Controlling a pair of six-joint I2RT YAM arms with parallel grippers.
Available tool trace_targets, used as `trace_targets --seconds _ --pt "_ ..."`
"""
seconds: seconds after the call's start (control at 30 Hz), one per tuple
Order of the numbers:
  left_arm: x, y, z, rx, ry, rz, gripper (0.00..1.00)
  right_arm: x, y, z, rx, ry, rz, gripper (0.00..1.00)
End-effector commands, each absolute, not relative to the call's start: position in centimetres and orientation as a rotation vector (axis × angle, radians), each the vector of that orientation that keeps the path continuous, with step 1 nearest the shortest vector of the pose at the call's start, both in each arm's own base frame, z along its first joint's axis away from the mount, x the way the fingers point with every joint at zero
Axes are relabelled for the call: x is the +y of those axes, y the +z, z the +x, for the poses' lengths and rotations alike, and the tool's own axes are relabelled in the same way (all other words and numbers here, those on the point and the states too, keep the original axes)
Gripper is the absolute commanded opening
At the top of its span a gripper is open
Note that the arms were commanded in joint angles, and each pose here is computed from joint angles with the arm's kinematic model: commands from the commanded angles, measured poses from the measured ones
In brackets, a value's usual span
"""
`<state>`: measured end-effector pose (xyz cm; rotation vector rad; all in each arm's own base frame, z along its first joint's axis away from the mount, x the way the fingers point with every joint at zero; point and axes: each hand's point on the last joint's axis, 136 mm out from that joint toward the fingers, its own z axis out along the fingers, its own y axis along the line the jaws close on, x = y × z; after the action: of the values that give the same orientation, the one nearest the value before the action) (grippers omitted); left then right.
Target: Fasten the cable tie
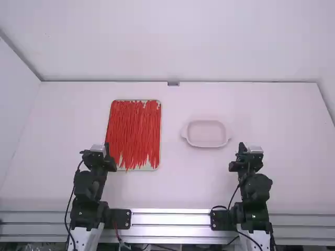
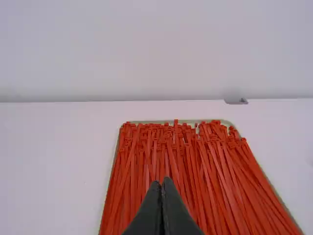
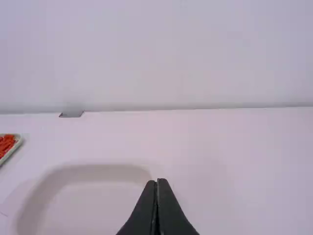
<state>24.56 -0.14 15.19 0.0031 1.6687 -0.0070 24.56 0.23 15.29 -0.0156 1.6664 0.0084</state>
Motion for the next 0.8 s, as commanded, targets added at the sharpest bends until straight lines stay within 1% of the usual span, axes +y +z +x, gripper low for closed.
trace_targets --seconds 0.0,0.33,0.53,0.77 --pt "-0.1 15.2 24.6 1.669 -0.007 0.002 0.0 0.2 15.3 24.6 1.667 0.007 -0.013 0.0" --pt "-0.3 15.9 24.6 1.685 -0.019 0.003 0.05 0.4 16.0 24.7 1.675 0.016 -0.021 0.05" --pt "-0.7 16.7 24.8 1.727 -0.048 0.013 0.11 0.7 16.8 25.1 1.712 0.029 -0.032 0.12" --pt "-1.2 17.1 25.6 1.828 -0.086 0.026 0.22 1.4 17.8 26.3 1.794 0.052 -0.069 0.22"
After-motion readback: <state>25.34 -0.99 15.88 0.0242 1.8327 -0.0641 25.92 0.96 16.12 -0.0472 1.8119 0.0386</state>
